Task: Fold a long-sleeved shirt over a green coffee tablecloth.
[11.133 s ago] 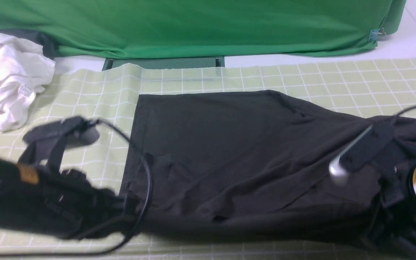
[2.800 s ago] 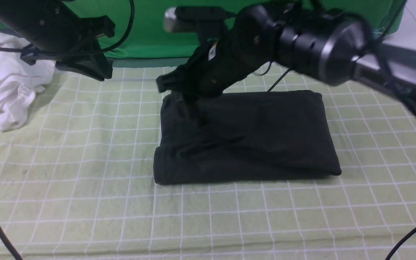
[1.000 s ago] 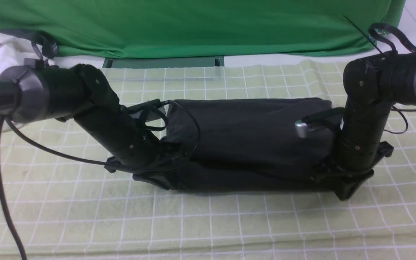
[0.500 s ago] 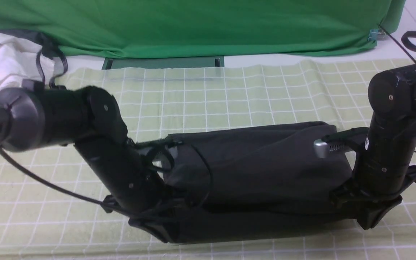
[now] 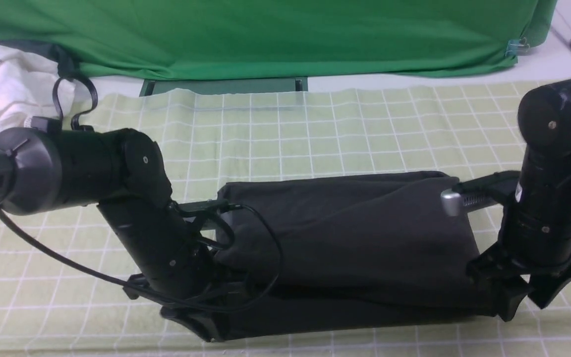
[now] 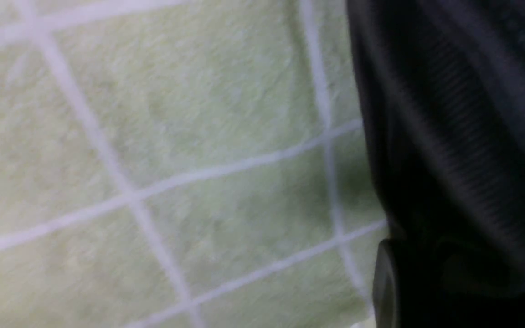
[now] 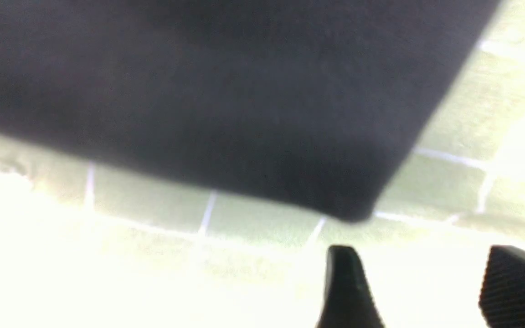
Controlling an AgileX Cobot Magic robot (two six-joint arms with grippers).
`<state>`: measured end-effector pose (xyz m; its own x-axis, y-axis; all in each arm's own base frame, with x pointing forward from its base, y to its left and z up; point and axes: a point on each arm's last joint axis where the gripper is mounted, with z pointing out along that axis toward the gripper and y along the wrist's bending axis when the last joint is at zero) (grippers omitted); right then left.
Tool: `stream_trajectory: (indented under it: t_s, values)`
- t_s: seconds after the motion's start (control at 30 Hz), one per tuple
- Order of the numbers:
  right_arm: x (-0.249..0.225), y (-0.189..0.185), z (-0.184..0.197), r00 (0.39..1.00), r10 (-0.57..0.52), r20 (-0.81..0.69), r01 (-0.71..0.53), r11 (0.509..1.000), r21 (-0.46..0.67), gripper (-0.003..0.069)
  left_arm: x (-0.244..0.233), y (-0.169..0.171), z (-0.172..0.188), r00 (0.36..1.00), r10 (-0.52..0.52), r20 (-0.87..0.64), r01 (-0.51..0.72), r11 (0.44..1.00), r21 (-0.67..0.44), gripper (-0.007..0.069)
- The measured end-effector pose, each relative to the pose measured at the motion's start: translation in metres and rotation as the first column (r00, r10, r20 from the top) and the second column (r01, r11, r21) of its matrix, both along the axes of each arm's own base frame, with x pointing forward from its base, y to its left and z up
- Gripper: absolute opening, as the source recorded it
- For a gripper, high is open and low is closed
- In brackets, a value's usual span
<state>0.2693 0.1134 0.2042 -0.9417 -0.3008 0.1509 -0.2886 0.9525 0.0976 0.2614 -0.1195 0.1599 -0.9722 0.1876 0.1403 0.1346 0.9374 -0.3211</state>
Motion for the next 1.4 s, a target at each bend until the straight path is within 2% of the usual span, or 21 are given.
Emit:
stream_trajectory:
  t_s: [0.07, 0.13, 0.17, 0.2, 0.23, 0.27, 0.37, 0.43, 0.53, 0.57, 0.6, 0.63, 0.67, 0.73, 0.77, 0.87, 0.9, 0.97, 1.13, 1.27, 1.4]
  values:
    - [-0.002, -0.001, 0.007, 1.000, 0.004, 0.023, -0.004, 1.000, 0.009, 0.0384, -0.001, 0.001, 0.002, 1.000, -0.002, 0.002, 0.002, 1.000, 0.011, 0.0152]
    - [-0.009, -0.003, 0.029, 0.995, 0.019, 0.095, -0.023, 0.999, 0.037, 0.0349, -0.003, 0.005, 0.014, 0.999, -0.019, 0.046, 0.017, 0.999, 0.029, 0.0235]
    - [-0.010, -0.004, 0.033, 0.995, 0.020, 0.101, -0.024, 0.999, 0.040, 0.0340, -0.004, 0.005, 0.017, 0.998, -0.020, 0.055, 0.018, 0.999, 0.028, 0.0241]
    - [-0.018, -0.007, 0.051, 0.985, 0.024, 0.172, -0.035, 0.997, 0.065, 0.0294, -0.007, 0.008, 0.030, 0.995, -0.019, 0.099, 0.017, 1.000, 0.026, 0.0298]
    - [-0.019, -0.007, 0.054, 0.983, 0.026, 0.181, -0.039, 0.997, 0.067, 0.0288, -0.007, 0.008, 0.031, 0.994, -0.020, 0.105, 0.018, 1.000, 0.025, 0.0298]
    - [-0.031, -0.012, 0.076, 0.966, 0.029, 0.258, -0.054, 0.994, 0.093, 0.0224, -0.011, 0.009, 0.045, 0.989, -0.024, 0.144, 0.022, 1.000, 0.015, 0.0340]
    - [-0.054, -0.021, 0.111, 0.923, 0.019, 0.385, -0.076, 0.988, 0.133, 0.0102, -0.021, 0.013, 0.072, 0.972, -0.021, 0.232, 0.024, 1.000, -0.012, 0.0386]
    - [-0.079, -0.030, 0.140, 0.870, 0.000, 0.493, -0.095, 0.981, 0.167, 0.0029, -0.028, 0.015, 0.089, 0.955, -0.014, 0.297, 0.025, 0.999, -0.032, 0.0402]
    - [-0.119, -0.046, 0.168, 0.781, -0.034, 0.624, -0.124, 0.970, 0.207, 0.0004, -0.037, 0.018, 0.109, 0.923, 0.001, 0.385, 0.023, 0.998, -0.059, 0.0410]
    - [-0.119, -0.046, 0.169, 0.779, -0.034, 0.626, -0.124, 0.970, 0.208, 0.0003, -0.037, 0.018, 0.109, 0.923, 0.001, 0.385, 0.023, 0.998, -0.059, 0.0410]
    - [-0.140, -0.054, 0.178, 0.717, -0.061, 0.695, -0.142, 0.963, 0.230, 0.0001, -0.041, 0.020, 0.120, 0.900, 0.013, 0.436, 0.022, 0.997, -0.074, 0.0412]
    - [-0.164, -0.063, 0.186, 0.626, -0.100, 0.774, -0.166, 0.952, 0.257, 0.0001, -0.044, 0.021, 0.126, 0.888, 0.018, 0.459, 0.022, 0.996, -0.082, 0.0413]
    - [-0.163, -0.063, 0.186, 0.620, -0.103, 0.778, -0.167, 0.951, 0.259, 0.0001, -0.045, 0.021, 0.126, 0.886, 0.019, 0.463, 0.022, 0.996, -0.083, 0.0413]
    - [-0.186, -0.072, 0.189, 0.507, -0.143, 0.850, -0.202, 0.939, 0.279, 0.0001, -0.049, 0.023, 0.132, 0.875, 0.023, 0.484, 0.024, 0.996, -0.091, 0.0412]
    - [-0.204, -0.080, 0.185, 0.384, -0.166, 0.908, -0.247, 0.929, 0.274, 0.0001, -0.051, 0.023, 0.135, 0.868, 0.025, 0.496, 0.025, 0.995, -0.095, 0.0412]
    - [-0.224, -0.089, 0.162, 0.203, -0.176, 0.963, -0.305, 0.923, 0.234, 0.0001, -0.052, 0.024, 0.139, 0.856, 0.033, 0.516, 0.023, 0.995, -0.101, 0.0412]
    - [-0.223, -0.088, 0.160, 0.202, -0.175, 0.964, -0.305, 0.924, 0.232, 0.0001, -0.051, 0.024, 0.139, 0.855, 0.034, 0.518, 0.022, 0.995, -0.102, 0.0412]
    - [-0.224, -0.090, 0.138, 0.118, -0.194, 0.974, -0.317, 0.922, 0.222, 0.0001, -0.050, 0.024, 0.140, 0.845, 0.041, 0.533, 0.018, 0.994, -0.106, 0.0412]
    - [-0.212, -0.087, 0.108, 0.041, -0.234, 0.971, -0.313, 0.920, 0.235, 0.0001, -0.049, 0.024, 0.140, 0.840, 0.046, 0.540, 0.015, 0.994, -0.109, 0.0412]
    - [-0.208, -0.087, 0.105, -0.033, -0.268, 0.963, -0.319, 0.916, 0.244, 0.0001, -0.049, 0.024, 0.140, 0.837, 0.048, 0.546, 0.014, 0.994, -0.110, 0.0412]
    - [-0.207, -0.087, 0.109, -0.072, -0.283, 0.956, -0.324, 0.914, 0.246, 0.0008, -0.048, 0.024, 0.140, 0.828, 0.043, 0.559, 0.021, 0.994, -0.108, 0.0412]
